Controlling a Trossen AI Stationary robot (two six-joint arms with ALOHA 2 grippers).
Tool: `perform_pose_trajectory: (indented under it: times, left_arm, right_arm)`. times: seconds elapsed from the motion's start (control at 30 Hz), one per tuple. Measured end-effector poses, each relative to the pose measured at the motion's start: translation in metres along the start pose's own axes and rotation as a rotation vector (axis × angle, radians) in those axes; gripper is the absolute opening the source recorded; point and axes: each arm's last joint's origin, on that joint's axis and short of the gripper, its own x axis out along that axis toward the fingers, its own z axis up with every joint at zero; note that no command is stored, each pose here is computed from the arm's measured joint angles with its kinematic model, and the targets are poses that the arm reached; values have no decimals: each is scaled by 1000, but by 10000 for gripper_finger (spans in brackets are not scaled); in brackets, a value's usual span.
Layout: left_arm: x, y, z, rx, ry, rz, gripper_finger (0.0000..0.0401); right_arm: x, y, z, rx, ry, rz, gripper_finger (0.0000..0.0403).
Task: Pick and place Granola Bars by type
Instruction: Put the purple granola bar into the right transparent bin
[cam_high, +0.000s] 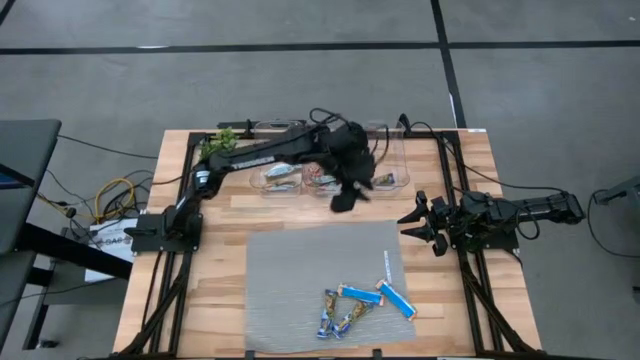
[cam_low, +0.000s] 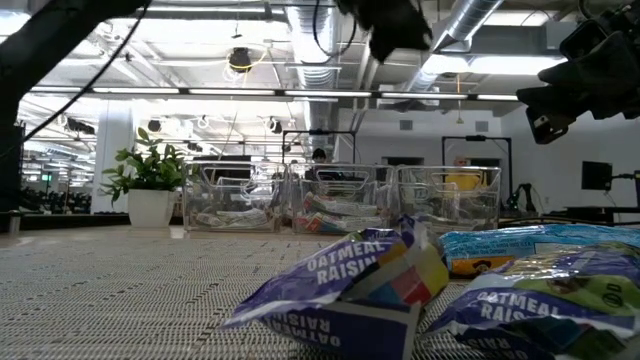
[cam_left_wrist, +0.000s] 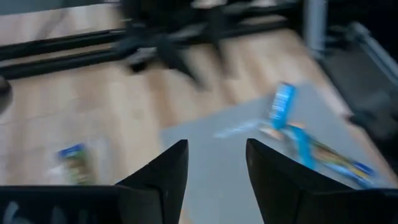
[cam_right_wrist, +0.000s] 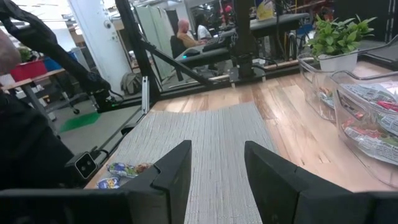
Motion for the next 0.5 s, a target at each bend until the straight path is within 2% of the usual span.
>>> perform_pose_trajectory:
  times: [0.27, 0.5]
  left_arm:
    - [11, -78, 3, 100, 132, -226, 151]
    - [20, -126, -2, 111, 251, -321, 151]
  right_arm:
    - [0, 0, 0, 0, 0, 0, 142]
    - [0, 0, 0, 0, 0, 0, 143]
